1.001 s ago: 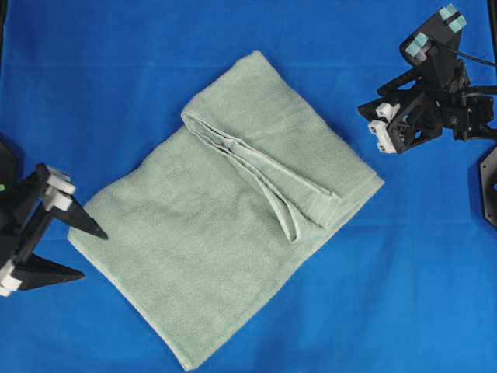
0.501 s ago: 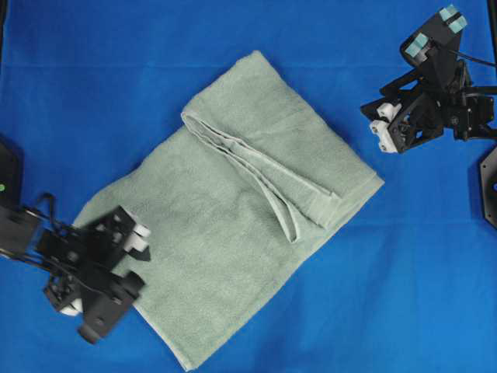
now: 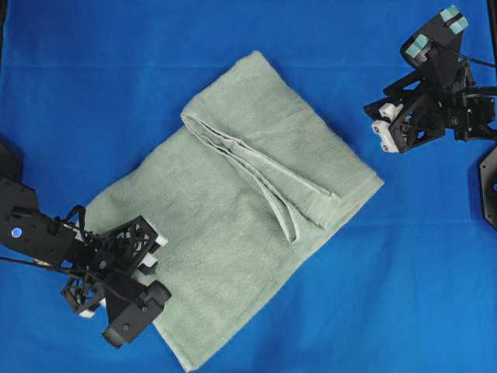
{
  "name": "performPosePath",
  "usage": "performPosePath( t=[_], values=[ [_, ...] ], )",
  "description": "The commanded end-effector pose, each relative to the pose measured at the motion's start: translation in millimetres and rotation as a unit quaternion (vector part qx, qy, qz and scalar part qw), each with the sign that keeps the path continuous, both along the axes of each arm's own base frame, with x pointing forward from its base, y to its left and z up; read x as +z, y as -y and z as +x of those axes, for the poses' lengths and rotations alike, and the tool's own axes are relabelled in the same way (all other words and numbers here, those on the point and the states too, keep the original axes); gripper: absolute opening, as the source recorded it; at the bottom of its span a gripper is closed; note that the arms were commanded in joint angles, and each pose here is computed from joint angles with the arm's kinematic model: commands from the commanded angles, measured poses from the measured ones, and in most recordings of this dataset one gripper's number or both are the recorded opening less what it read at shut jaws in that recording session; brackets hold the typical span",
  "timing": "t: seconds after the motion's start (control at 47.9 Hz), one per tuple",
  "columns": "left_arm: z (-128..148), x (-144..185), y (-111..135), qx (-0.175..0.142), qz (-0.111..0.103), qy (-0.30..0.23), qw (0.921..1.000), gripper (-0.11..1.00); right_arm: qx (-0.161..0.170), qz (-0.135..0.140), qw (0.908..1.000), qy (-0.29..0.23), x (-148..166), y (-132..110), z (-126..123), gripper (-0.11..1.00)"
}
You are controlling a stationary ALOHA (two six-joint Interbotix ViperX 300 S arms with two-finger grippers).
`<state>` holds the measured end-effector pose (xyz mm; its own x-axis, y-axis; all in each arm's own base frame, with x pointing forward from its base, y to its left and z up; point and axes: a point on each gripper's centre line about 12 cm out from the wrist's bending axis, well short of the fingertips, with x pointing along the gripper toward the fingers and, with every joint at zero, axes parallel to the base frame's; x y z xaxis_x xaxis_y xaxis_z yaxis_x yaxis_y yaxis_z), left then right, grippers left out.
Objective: Fold a bath towel.
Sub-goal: 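Move the left gripper to grasp the lower end of the towel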
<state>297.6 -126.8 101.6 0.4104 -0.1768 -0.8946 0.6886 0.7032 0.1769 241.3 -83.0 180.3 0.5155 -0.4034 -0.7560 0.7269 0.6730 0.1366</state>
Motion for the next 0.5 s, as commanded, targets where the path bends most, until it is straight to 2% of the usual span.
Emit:
performPosePath(
  t=[0.0,0.063,0.229,0.355,0.48],
  values=[
    [3,4,-1,0.003,-0.002,0.006,1.0000,0.24,0.002,-0.003,1.0000,0.009,5,1,2,0.62],
    [4,4,-1,0.003,-0.002,0.005,1.0000,0.13,0.002,-0.003,1.0000,0.009,5,1,2,0.62],
    [7,15,1,0.003,0.001,-0.001,1.0000,0.13,0.003,-0.003,0.9999,0.009,5,0,2,0.62],
    [16,56,3,0.003,0.002,0.004,1.0000,0.13,0.009,-0.003,0.9999,0.009,5,-2,3,0.62],
    [25,95,-7,0.012,0.011,0.013,0.9998,0.13,0.016,-0.003,0.9998,0.011,6,-6,5,0.62]
  ],
)
